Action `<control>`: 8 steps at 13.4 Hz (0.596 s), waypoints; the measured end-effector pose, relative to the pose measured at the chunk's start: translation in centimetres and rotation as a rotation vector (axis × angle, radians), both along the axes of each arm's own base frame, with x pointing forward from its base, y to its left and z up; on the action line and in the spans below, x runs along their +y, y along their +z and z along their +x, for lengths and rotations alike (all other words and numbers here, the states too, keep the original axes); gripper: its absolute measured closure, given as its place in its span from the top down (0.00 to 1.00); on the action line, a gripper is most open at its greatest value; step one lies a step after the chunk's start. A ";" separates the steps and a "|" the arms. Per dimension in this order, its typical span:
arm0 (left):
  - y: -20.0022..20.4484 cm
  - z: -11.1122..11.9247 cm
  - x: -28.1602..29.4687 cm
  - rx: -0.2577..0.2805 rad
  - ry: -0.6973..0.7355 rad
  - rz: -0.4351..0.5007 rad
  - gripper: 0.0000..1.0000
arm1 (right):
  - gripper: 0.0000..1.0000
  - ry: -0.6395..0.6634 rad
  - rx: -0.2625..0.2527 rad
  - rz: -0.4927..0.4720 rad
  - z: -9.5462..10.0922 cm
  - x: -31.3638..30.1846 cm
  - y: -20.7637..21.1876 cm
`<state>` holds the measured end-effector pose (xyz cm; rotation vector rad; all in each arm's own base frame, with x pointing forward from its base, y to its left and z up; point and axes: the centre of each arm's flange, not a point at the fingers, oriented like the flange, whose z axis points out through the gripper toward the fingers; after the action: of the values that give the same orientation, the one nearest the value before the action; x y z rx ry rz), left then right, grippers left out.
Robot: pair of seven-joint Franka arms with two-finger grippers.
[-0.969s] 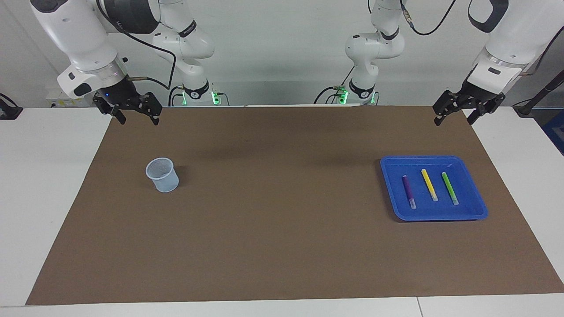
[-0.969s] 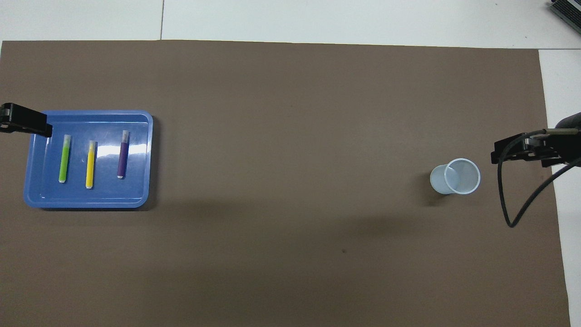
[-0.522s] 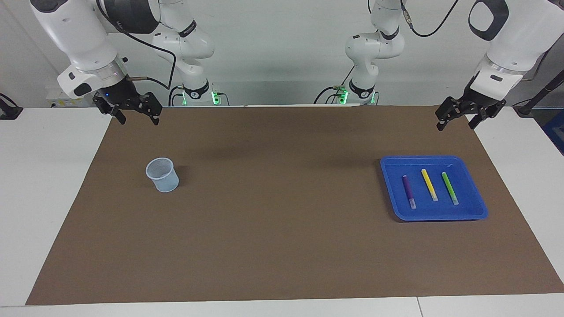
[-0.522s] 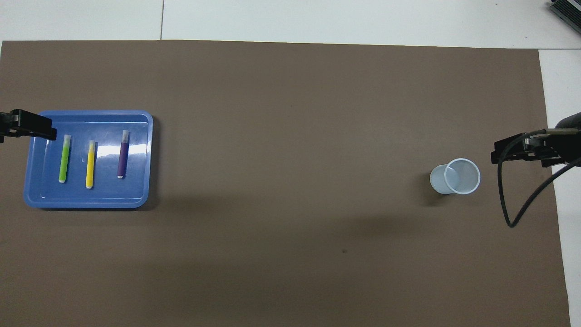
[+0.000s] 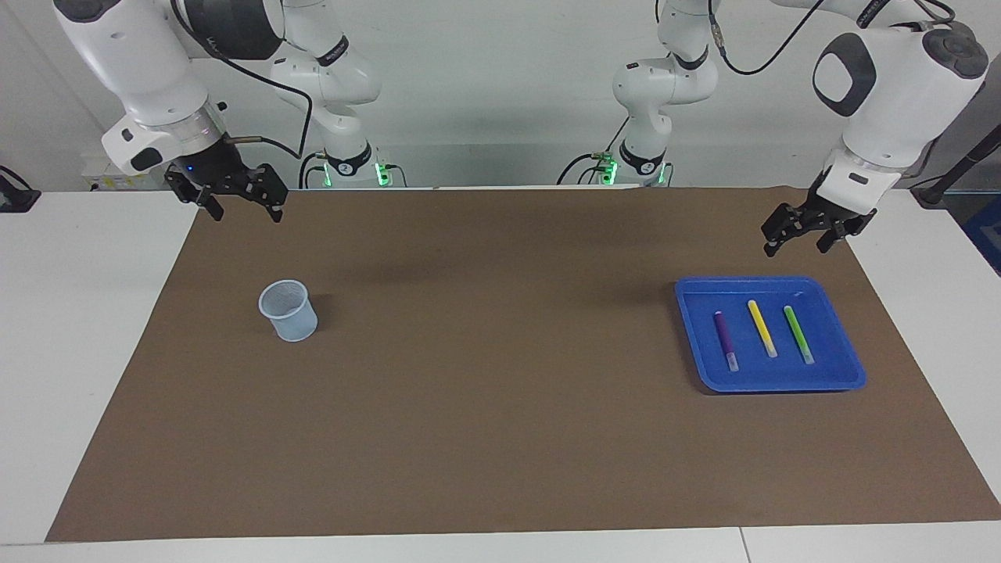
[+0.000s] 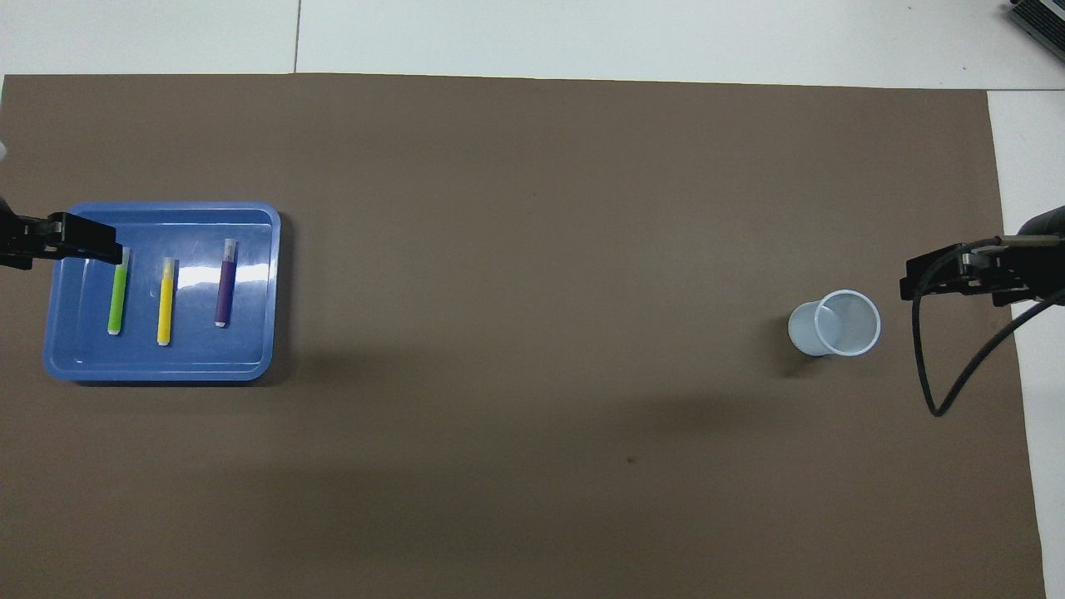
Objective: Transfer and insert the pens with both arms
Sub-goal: 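Reach the left gripper over the tray down to the purple pen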
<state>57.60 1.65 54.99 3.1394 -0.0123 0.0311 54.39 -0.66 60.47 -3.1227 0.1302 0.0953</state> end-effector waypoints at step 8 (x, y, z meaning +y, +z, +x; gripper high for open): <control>-6.4 1.9 0.0 -0.011 -0.001 0.000 1.00 | 1.00 0.000 0.000 0.000 0.0 0.0 0.0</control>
<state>59.50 1.65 48.58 3.1391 -0.0135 0.0482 54.39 -0.66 60.47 -3.1227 0.1302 0.0953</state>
